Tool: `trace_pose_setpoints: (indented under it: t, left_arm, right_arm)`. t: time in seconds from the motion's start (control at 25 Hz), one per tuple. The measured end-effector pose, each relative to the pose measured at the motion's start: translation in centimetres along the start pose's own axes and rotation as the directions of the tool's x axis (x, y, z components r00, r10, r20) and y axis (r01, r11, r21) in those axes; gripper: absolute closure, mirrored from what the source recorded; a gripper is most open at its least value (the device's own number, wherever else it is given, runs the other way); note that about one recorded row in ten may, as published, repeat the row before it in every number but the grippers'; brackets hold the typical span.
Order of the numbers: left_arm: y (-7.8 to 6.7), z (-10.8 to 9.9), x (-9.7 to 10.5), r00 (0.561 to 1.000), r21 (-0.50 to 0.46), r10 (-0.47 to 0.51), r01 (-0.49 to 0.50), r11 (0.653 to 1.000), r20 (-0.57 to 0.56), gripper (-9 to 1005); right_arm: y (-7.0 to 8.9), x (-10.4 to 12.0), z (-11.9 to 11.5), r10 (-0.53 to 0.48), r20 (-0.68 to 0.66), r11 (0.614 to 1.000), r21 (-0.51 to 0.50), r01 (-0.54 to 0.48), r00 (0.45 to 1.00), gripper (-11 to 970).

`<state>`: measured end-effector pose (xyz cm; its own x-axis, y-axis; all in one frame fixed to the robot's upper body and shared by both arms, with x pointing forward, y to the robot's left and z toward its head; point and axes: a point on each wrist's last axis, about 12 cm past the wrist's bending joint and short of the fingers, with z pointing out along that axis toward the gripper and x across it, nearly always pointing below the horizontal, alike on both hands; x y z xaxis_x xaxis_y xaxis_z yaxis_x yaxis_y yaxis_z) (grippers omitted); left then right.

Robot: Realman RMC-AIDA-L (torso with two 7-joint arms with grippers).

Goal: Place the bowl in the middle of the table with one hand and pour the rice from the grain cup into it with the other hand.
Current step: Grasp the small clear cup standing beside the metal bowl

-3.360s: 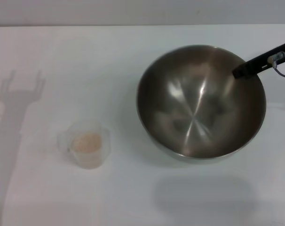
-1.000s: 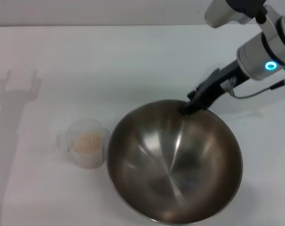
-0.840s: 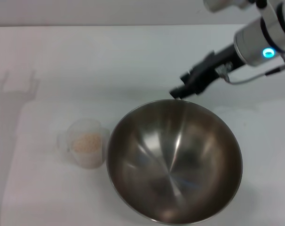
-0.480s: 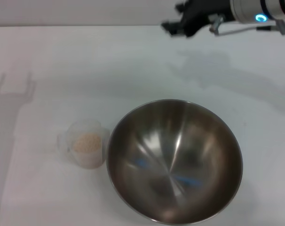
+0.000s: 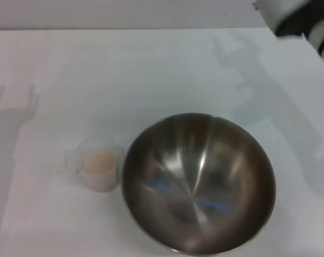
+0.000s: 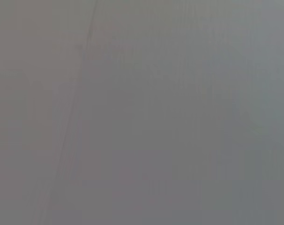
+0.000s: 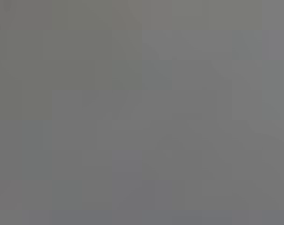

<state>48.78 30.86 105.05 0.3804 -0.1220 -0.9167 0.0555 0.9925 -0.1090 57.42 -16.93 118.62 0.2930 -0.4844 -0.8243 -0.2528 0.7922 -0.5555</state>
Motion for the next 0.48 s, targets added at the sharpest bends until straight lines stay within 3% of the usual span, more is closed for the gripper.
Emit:
trace_pose_setpoints:
  t: [0.2, 0.48]
  left_arm:
    - [-0.1, -0.2, 0.0, 1.0, 0.009, -0.011, 0.011, 1.0, -0.002, 306]
    - [-0.8, -1.7, -0.2, 1.0, 0.1, -0.002, 0.002, 0.995, 0.002, 307]
  right_arm:
    - [0.8, 4.4, -3.3, 0.155, 0.209, 0.964, 0.18, -0.194, 0.965, 444]
    - [0.0, 11.5, -8.2, 0.462, 0.283, 0.836, 0.178, -0.519, 0.84, 444]
